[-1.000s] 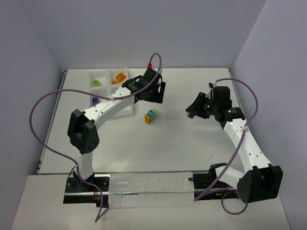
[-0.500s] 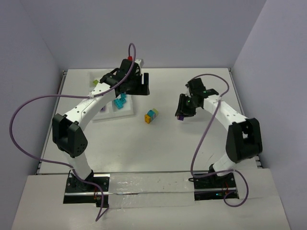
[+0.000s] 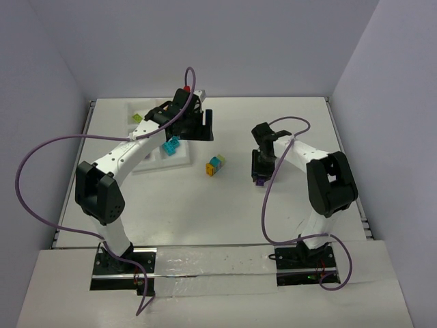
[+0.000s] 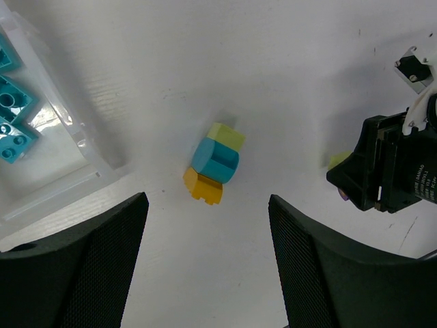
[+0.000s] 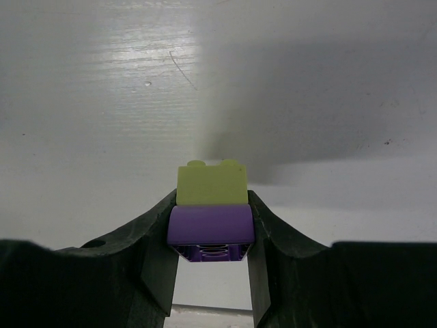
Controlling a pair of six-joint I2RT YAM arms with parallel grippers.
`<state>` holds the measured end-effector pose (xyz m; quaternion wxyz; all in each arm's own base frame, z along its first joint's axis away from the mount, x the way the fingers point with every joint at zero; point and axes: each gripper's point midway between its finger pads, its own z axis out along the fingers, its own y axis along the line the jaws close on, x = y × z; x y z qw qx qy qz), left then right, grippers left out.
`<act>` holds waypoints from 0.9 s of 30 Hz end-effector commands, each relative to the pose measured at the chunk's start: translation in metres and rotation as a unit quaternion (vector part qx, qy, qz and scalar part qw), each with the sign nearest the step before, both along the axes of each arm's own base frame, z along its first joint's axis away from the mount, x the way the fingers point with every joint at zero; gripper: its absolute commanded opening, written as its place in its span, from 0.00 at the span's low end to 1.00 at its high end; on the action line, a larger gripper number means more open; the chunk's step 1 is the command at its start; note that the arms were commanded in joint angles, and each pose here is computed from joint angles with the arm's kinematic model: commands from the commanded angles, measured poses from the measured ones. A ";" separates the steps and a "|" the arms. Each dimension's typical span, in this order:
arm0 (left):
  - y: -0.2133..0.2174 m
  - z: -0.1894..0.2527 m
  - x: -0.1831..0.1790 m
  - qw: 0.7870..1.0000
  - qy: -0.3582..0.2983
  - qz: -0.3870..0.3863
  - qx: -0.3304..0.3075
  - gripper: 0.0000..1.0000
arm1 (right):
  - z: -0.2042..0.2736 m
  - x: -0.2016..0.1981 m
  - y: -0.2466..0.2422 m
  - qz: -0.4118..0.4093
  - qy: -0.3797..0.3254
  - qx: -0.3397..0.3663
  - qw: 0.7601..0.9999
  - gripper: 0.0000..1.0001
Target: Sort the legos into containers by color
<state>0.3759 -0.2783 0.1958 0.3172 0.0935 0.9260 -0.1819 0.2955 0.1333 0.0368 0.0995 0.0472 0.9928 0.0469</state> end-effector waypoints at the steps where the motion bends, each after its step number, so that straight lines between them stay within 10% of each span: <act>1: -0.005 0.023 -0.002 1.000 -0.019 -0.009 -0.023 0.78 | -0.003 0.007 0.003 -0.002 -0.013 -0.003 1.000 0.46; 12: -0.013 0.013 -0.002 0.999 -0.005 -0.020 -0.029 0.78 | 0.003 0.004 -0.001 -0.005 -0.027 -0.008 1.000 0.65; 27: -0.020 0.005 -0.007 0.999 0.006 -0.035 -0.027 0.77 | 0.022 0.014 -0.001 -0.009 -0.065 -0.019 0.998 0.40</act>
